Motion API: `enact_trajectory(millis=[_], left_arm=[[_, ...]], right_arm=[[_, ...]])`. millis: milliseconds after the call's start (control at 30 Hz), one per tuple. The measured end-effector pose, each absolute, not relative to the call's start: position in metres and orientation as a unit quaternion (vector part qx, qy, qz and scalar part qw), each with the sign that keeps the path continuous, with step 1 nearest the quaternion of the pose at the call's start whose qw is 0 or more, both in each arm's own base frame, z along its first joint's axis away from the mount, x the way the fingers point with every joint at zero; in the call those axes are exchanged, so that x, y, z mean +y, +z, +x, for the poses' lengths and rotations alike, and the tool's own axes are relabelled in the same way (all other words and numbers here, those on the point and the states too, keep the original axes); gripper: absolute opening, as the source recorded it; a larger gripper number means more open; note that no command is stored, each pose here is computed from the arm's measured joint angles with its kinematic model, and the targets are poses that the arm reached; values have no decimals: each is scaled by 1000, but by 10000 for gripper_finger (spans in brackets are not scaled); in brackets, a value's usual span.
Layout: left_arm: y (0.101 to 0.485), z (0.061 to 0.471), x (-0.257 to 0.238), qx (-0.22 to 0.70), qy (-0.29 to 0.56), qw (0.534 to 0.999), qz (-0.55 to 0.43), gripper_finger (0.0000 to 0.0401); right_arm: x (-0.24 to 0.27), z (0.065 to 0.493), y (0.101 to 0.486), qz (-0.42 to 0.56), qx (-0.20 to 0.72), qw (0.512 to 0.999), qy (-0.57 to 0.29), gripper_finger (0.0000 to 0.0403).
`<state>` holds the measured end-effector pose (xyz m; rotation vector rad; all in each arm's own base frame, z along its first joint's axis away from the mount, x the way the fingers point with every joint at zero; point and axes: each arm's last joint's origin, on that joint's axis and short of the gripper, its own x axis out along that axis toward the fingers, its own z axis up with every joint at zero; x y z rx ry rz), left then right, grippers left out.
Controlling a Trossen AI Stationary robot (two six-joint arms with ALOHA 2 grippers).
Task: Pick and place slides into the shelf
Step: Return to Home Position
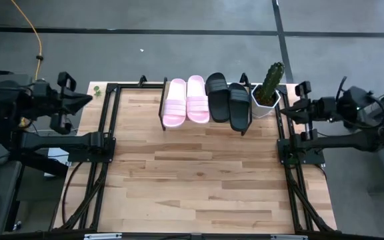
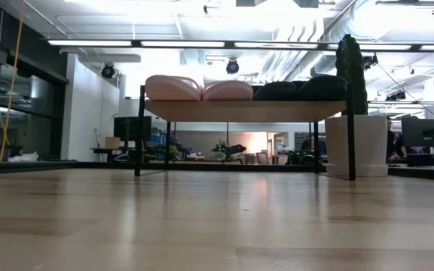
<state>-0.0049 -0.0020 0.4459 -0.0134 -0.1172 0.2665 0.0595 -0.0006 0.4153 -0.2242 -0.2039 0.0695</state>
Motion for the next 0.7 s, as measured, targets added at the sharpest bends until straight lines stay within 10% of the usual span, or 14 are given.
enact_trajectory(millis=[700], left_arm=[[372, 25, 4, -91, 80, 992, -37, 0]], right_arm=[[1, 38, 318, -69, -204, 976, 27, 0]])
